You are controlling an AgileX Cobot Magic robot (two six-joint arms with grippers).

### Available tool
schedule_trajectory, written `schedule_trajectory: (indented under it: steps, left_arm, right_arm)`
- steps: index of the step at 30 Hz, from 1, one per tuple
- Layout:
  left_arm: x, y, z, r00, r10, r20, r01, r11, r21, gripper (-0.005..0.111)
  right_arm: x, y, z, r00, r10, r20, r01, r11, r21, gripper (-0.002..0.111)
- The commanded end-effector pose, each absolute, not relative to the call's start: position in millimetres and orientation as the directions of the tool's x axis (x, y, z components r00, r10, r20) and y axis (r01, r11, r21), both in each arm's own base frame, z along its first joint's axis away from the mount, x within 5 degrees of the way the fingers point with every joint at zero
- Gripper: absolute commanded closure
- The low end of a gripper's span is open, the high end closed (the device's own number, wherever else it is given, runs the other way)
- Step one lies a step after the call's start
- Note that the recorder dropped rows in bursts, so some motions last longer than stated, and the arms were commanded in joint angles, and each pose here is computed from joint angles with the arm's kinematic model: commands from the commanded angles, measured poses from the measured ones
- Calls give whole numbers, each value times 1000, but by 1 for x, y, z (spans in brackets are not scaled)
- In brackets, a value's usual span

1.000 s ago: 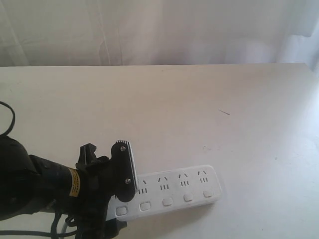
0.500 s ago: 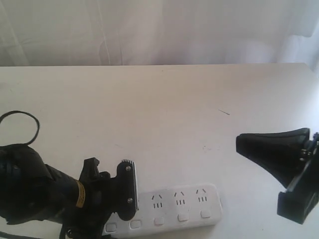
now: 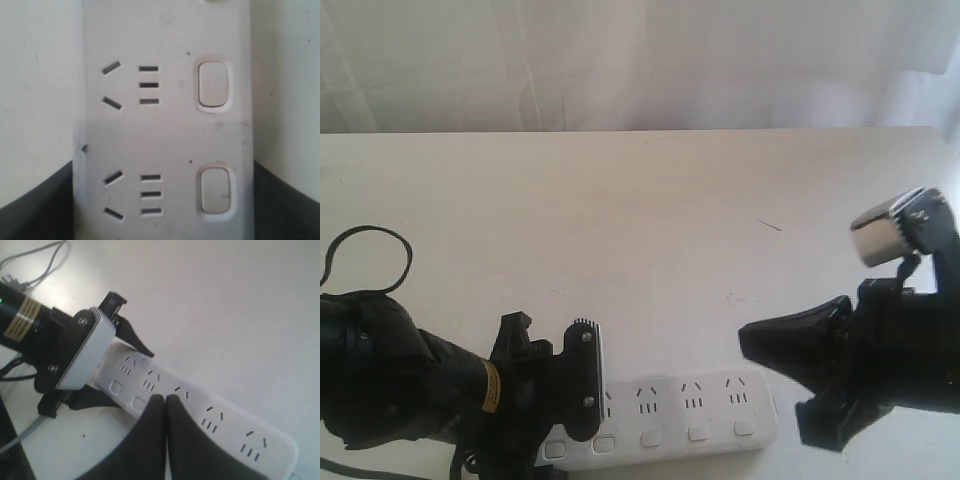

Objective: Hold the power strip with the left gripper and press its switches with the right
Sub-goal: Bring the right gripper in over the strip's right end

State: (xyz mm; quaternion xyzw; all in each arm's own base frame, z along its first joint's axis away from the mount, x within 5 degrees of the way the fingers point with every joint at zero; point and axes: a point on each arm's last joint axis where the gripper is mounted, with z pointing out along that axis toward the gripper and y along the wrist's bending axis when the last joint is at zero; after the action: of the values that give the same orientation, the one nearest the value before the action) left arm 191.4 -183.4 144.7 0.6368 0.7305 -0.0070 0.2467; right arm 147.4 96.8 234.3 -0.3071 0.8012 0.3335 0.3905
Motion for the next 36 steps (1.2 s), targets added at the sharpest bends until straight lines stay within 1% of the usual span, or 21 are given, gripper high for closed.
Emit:
schedule_trajectory:
  steps: [1, 6, 10, 12, 15, 17, 19, 24, 28, 30, 32, 36]
  left_arm:
    - [187, -179, 135, -71, 950, -305, 950, 158, 268, 107]
    - [188, -180, 135, -64, 947, -314, 948, 156, 277, 107]
    - [194, -187, 140, -36, 917, -398, 925, 181, 334, 107]
    - [196, -189, 142, -25, 907, -421, 917, 188, 351, 107]
    - [196, -189, 142, -23, 905, -425, 916, 190, 355, 107]
    - [197, -185, 141, -51, 910, -411, 919, 205, 338, 107]
    - [195, -180, 138, -76, 926, -370, 930, 199, 309, 107]
    - [185, -169, 133, -109, 968, -224, 964, 158, 212, 107]
    - [182, -167, 139, -159, 980, -121, 978, 173, 113, 107]
    - [180, -170, 144, -140, 985, -98, 988, 146, 55, 107]
    - [179, -178, 151, -118, 984, -131, 993, 118, -7, 107]
    - [181, -195, 163, -52, 964, -260, 998, 41, -47, 107]
  right_arm:
    - [147, 117, 226, -457, -344, -820, -829, 498, 253, 108]
    - [151, 136, 221, -421, -415, -807, -859, 468, 207, 108]
    - [152, 148, 224, -382, -440, -813, -875, 455, 165, 108]
    - [152, 150, 226, -368, -446, -816, -877, 457, 146, 108]
    - [152, 154, 228, -350, -450, -822, -884, 450, 129, 108]
    - [151, 156, 229, -343, -453, -823, -887, 446, 124, 108]
    - [151, 157, 229, -340, -455, -823, -886, 448, 118, 108]
    - [151, 156, 229, -339, -456, -823, -883, 456, 112, 108]
    - [153, 157, 231, -334, -452, -827, -881, 461, 104, 108]
    - [153, 159, 234, -327, -447, -832, -889, 444, 111, 108]
    - [151, 161, 237, -320, -442, -838, -902, 414, 126, 108]
    - [145, 166, 244, -299, -437, -849, -932, 325, 161, 108]
